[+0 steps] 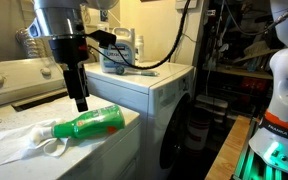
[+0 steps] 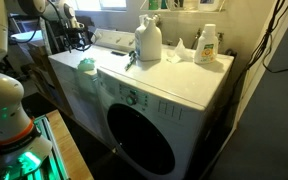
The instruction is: Put the green bottle upright
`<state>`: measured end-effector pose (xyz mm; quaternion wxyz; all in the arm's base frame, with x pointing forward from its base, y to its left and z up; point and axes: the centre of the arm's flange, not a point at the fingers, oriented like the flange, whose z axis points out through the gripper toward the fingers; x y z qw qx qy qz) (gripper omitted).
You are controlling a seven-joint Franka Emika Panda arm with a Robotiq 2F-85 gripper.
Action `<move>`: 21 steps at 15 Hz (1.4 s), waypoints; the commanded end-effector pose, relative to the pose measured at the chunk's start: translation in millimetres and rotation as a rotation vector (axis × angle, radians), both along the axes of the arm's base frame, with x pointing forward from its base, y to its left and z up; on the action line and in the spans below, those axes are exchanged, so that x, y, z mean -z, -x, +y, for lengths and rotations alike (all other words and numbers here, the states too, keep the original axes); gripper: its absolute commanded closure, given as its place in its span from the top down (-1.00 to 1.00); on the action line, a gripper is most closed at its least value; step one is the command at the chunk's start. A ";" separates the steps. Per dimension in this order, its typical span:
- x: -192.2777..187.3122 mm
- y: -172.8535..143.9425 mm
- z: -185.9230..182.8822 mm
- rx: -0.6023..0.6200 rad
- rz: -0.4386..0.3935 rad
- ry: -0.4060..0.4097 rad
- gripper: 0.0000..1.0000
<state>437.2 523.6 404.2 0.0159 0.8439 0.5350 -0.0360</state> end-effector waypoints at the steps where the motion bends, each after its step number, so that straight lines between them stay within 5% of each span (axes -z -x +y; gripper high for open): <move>1: 18.2 -19.4 14.8 0.008 0.010 0.031 1.00; 9: 75.5 -55.2 49.6 0.015 -0.006 0.014 1.00; 18: 91.2 -49.6 86.4 -0.039 -0.066 0.078 1.00; 21: 92.1 -49.3 85.1 -0.031 -0.098 0.103 0.35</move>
